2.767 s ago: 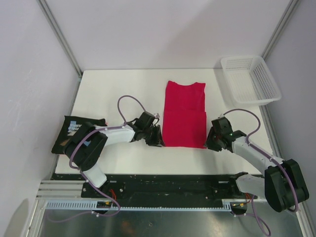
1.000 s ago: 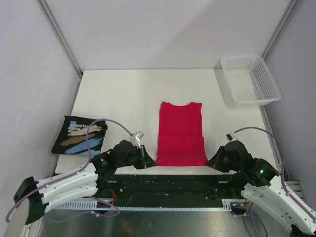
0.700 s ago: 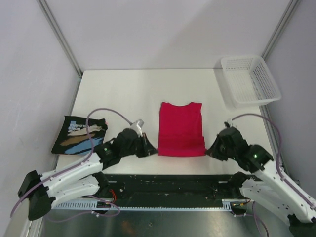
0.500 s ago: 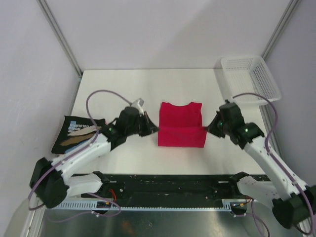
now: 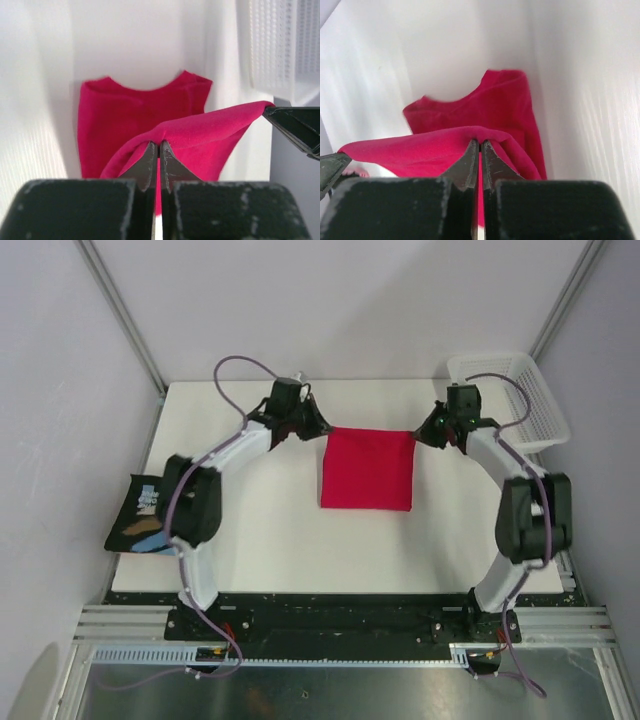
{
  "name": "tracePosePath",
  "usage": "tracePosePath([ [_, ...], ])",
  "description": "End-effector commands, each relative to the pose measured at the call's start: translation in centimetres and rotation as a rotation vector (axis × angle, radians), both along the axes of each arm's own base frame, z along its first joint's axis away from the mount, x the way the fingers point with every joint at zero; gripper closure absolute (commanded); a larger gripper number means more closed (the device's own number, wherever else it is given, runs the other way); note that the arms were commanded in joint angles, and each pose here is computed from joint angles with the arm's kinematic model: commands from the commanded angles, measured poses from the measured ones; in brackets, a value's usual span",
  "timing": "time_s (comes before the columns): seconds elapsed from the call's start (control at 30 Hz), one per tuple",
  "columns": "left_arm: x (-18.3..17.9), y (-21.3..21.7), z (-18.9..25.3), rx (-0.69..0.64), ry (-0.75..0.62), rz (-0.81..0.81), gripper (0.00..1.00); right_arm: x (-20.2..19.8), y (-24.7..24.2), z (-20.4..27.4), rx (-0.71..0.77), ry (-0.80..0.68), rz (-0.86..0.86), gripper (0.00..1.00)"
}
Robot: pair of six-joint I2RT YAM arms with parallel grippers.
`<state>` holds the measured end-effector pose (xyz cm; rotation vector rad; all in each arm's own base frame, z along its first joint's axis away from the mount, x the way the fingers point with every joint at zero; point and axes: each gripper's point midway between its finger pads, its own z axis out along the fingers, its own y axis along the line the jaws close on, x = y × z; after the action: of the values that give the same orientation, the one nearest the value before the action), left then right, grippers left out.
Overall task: Fold and stack the t-shirts
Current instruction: Fold the long partially folded tshirt into a neat square
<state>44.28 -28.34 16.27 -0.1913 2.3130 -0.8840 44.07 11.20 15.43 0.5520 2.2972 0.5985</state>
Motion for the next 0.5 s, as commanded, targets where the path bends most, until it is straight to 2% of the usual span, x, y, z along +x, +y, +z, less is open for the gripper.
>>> tracePosePath([
  [0.0, 5.4, -0.8, -3.4, 0.001, 0.005, -0.044, 1.0, 6.3, -0.2, -2.8, 0.033, -0.041, 0.006, 1.0],
  [0.07, 7.4, -1.4, -5.2, -0.019, 0.023, -0.058, 1.0, 7.8, -0.5, -5.4, 0.034, 0.006, -0.003, 0.95],
  [0.17, 9.4, -1.2, -6.9, -0.037, 0.042, -0.05, 0.88, 10.2, -0.8, -6.6, 0.016, 0.044, -0.001, 0.71],
  [0.27, 10.6, 0.1, -5.6, -0.037, 0.005, -0.026, 0.85, 11.4, -1.3, -5.8, -0.024, 0.038, 0.007, 0.56],
  [0.33, 11.0, 1.0, -4.1, -0.034, -0.024, -0.007, 0.83, 11.8, -1.7, -4.2, -0.046, 0.018, 0.003, 0.5],
  [0.47, 11.1, 2.4, -1.7, -0.023, -0.072, 0.018, 0.9, 11.1, -1.6, -1.1, -0.087, -0.013, 0.005, 0.48],
])
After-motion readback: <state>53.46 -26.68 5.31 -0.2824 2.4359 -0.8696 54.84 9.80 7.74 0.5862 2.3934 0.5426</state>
